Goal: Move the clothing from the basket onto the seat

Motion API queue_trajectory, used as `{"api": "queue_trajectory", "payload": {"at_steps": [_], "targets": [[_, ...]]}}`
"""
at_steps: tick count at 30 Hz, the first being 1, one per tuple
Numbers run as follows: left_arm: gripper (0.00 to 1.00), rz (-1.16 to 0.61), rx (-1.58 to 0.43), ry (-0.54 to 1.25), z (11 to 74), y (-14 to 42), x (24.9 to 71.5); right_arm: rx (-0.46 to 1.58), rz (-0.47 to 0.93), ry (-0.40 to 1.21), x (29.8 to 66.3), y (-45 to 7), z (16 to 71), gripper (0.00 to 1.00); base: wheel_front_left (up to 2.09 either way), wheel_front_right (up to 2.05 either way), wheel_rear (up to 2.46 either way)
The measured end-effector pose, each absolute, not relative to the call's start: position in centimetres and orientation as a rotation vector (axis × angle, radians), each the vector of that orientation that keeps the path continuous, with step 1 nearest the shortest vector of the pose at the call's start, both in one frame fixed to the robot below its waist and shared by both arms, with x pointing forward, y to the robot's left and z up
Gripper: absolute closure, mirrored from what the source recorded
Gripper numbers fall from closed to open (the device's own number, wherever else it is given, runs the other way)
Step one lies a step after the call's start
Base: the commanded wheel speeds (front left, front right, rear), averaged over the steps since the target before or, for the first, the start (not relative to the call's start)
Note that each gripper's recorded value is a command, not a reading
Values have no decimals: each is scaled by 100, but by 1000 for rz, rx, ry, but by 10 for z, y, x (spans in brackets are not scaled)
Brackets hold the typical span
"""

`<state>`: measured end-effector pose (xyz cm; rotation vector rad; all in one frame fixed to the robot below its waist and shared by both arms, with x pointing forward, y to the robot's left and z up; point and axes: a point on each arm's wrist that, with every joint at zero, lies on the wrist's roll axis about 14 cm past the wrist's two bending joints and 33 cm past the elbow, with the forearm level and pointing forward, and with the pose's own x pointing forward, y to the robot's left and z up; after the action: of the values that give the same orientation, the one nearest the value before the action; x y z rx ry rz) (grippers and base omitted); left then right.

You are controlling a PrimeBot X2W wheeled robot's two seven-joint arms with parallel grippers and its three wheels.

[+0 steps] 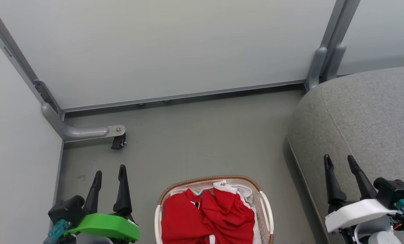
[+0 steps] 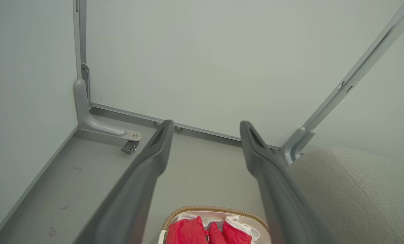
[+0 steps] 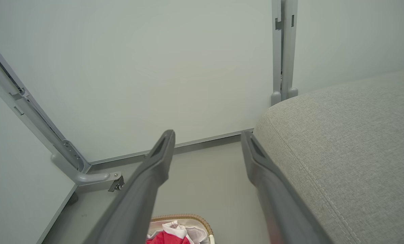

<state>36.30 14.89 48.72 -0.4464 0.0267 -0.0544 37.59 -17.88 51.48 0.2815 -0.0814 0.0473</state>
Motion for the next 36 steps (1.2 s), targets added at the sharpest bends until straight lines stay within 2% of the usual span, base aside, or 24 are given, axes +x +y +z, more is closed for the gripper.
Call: {"api": "queue_trajectory", "payload": {"at_steps": [36], "targets": [[0,-96,-236,20,478,138,356,32,112,-106,374,-165,514,0,0,0,0]]}}
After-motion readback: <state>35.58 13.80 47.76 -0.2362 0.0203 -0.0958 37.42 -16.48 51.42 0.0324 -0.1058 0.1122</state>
